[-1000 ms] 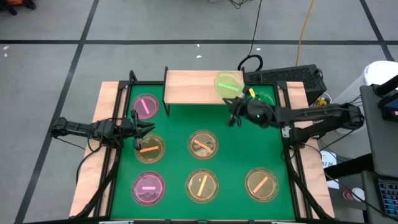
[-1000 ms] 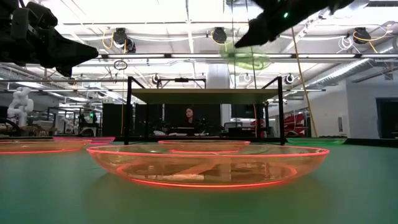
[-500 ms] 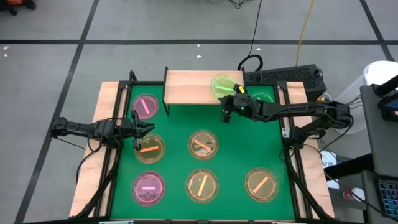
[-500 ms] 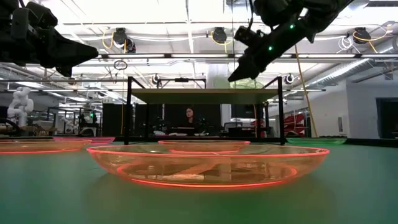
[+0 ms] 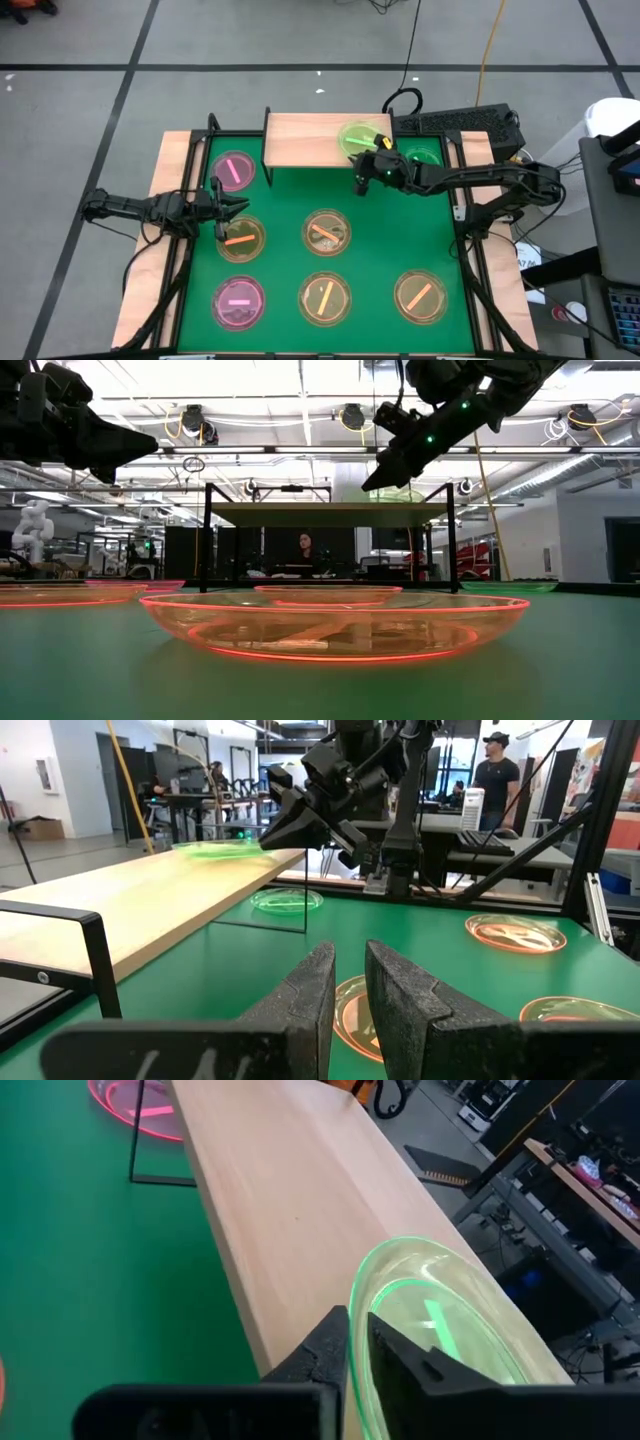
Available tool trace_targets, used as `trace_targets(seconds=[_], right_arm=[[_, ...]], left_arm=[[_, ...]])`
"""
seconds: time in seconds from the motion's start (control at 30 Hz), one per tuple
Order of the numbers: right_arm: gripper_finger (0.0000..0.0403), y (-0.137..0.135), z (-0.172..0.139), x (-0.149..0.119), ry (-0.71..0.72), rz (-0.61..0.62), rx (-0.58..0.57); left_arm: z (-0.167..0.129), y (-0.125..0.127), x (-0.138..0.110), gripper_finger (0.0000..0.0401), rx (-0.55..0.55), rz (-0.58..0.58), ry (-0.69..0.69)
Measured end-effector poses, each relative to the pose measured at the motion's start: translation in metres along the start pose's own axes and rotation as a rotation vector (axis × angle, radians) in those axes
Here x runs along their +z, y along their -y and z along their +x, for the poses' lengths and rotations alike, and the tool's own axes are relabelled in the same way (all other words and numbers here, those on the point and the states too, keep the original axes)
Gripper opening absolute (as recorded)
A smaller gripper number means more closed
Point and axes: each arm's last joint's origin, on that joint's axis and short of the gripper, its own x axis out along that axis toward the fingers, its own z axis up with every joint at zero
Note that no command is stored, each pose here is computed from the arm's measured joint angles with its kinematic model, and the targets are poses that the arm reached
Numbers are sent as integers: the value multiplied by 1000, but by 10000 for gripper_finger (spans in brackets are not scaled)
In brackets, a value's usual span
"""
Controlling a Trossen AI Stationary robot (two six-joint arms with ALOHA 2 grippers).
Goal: Place and stack plates onto a shelf
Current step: Put the green plate on the shelf, then stack the orange plate on top of the green plate on the shelf
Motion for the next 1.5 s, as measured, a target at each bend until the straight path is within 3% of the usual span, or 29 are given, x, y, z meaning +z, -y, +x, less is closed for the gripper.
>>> trace_targets(seconds=[0.43, 0.67, 0.93, 1.27, 1.5], right_arm=[[97, -7, -10, 11, 76, 88, 29], [95, -28, -34, 27, 201, 197, 327], [94, -64, -52, 21, 193, 227, 479], [93, -77, -66, 22, 418, 237, 504], [93, -77, -67, 12, 466, 242, 494]], left_arm=[[0, 0, 0, 65, 0, 0, 0], [0, 0, 0, 65, 0, 0, 0], [0, 0, 0, 65, -1, 0, 0], [0, 0, 0, 65, -1, 0, 0], [0, 0, 0, 65, -1, 0, 0]])
